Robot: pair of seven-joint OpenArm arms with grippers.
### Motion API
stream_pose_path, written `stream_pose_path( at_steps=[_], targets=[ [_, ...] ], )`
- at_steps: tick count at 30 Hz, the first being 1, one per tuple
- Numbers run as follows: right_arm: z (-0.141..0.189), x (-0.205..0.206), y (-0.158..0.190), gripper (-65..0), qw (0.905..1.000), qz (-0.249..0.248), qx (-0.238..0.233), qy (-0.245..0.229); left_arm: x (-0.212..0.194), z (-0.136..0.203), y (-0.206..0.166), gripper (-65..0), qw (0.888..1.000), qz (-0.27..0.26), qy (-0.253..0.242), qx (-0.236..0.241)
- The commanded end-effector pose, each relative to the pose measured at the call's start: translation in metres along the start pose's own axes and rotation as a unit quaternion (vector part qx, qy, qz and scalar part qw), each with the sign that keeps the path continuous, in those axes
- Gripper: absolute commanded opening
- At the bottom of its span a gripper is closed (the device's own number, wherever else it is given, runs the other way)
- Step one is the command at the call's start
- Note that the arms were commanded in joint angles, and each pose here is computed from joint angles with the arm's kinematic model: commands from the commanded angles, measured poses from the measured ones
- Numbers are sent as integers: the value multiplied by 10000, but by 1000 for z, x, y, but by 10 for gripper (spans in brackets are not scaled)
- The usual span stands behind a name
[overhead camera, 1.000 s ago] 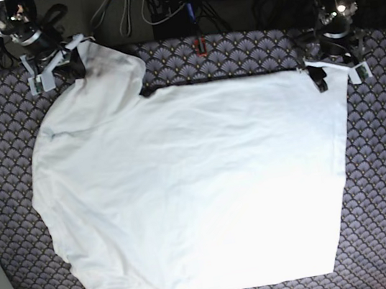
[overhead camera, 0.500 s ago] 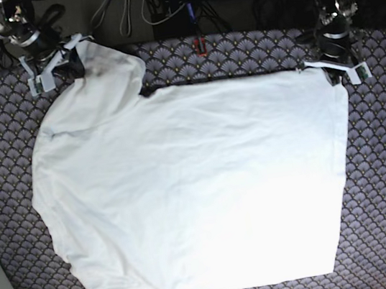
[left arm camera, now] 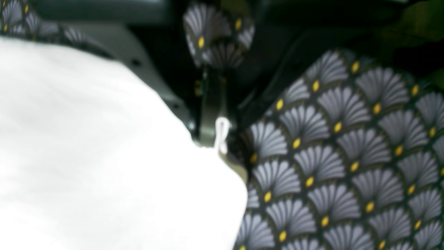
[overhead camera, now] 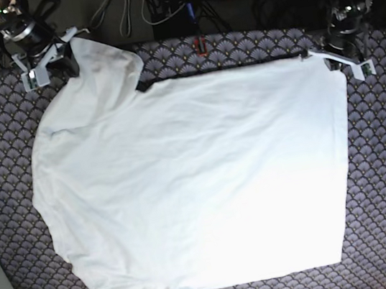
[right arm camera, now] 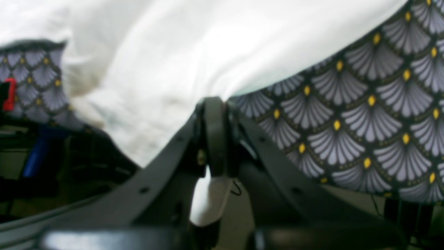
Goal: Fold the T-shirt properly
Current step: 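Pull both grippers apart to stretch the shirt's shoulder edge taut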
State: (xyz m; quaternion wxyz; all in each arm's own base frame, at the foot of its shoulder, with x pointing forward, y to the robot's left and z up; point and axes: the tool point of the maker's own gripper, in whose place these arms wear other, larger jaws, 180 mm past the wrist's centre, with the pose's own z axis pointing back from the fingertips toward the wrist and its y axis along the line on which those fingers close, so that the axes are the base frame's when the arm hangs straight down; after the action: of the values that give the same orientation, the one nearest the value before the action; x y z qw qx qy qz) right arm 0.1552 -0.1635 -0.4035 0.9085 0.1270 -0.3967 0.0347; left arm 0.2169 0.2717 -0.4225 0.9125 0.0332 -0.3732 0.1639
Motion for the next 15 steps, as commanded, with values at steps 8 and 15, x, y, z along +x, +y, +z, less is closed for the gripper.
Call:
stream_pose_path(
  at_steps=[8, 15],
  targets=[
    [25, -1, 6, -650, 9990, -85, 7, -449, -5, 15, 16, -646, 9996, -238, -1, 142],
    [48, -9, 0, -650, 9976, -156, -140, -661, -8, 25, 33, -646, 9990, -299, 27, 320]
  ],
)
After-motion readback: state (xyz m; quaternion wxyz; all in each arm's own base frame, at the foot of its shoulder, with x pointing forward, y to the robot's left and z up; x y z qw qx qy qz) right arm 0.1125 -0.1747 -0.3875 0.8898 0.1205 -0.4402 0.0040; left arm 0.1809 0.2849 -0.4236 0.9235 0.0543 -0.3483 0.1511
